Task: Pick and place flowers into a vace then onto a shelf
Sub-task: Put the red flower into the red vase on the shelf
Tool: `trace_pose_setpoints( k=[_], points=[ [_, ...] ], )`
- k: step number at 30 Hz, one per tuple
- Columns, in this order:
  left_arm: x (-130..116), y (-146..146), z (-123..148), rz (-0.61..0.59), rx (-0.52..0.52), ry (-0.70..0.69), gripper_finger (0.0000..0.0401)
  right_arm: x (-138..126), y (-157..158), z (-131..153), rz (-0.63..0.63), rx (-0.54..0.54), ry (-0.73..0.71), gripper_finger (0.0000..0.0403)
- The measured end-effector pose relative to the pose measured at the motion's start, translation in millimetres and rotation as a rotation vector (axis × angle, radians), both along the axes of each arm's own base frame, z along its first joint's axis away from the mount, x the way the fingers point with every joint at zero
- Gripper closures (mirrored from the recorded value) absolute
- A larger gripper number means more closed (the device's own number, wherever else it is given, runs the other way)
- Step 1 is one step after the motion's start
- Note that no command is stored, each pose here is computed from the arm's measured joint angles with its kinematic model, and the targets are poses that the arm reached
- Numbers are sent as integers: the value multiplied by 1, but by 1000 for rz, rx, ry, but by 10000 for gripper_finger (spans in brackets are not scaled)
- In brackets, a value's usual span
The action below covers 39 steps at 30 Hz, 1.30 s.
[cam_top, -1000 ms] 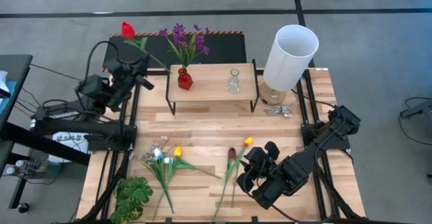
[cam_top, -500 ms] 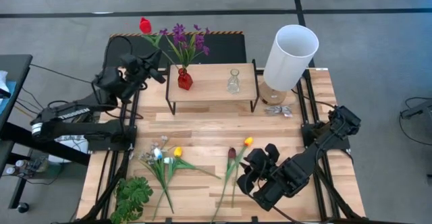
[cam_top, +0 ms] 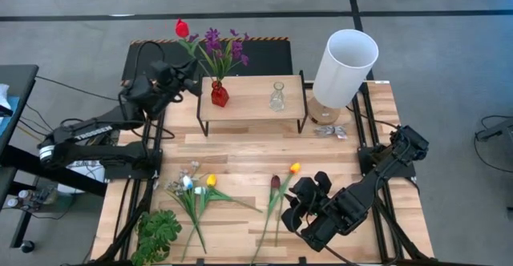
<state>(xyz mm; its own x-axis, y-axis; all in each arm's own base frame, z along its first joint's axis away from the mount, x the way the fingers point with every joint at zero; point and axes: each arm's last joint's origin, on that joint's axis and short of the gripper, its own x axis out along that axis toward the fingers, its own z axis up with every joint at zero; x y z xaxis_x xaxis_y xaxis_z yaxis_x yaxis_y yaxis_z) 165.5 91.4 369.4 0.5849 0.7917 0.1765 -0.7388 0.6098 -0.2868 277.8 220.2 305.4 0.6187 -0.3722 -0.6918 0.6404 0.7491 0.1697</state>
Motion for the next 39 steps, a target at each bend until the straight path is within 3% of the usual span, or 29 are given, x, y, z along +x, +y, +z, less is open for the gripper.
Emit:
trace_pose_setpoints(
  k=[10,21,39],
  points=[
    [1,2,-9,63,-68,55,401,0,0,0,-3,4,-4,305],
    [18,10,-22,58,-127,73,401,1,0,0,-3,9,-8,305],
    [18,10,-29,54,-169,123,401,1,1,0,1,7,-8,305]
  ],
)
